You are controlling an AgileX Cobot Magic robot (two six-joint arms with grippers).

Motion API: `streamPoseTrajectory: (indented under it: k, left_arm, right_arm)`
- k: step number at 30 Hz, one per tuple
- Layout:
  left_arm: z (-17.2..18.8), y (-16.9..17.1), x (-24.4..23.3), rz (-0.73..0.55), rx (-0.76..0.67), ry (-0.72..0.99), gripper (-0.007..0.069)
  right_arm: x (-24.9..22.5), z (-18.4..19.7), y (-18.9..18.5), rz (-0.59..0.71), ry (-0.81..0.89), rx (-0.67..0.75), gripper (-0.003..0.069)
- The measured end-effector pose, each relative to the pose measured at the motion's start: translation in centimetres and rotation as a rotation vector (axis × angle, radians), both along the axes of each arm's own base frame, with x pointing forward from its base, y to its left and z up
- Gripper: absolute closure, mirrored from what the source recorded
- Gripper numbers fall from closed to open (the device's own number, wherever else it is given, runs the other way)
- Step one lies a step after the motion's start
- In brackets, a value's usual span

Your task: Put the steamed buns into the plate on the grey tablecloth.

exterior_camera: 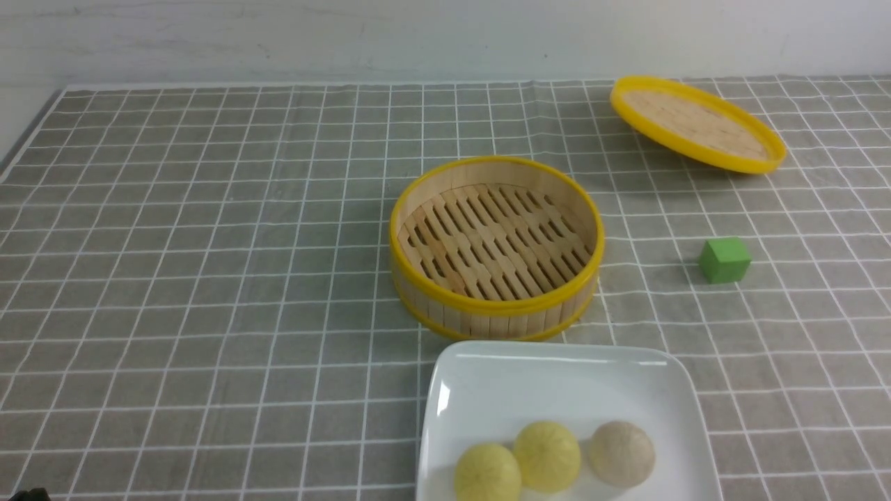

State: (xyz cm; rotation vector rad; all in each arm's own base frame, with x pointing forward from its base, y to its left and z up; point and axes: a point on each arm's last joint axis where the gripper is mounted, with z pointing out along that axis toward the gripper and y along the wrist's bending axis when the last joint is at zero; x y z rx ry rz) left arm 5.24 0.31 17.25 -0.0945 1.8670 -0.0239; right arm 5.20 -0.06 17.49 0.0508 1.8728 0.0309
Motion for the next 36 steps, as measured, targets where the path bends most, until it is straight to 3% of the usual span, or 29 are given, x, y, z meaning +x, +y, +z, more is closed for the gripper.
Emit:
streamPoseTrajectory:
  k: [36]
  left_arm:
    - [0.02, 0.26, -0.01, 0.006, 0.077, 0.001, 0.0527]
  right_arm:
    - [0.00, 0.00, 0.00, 0.000, 0.000, 0.000, 0.0420]
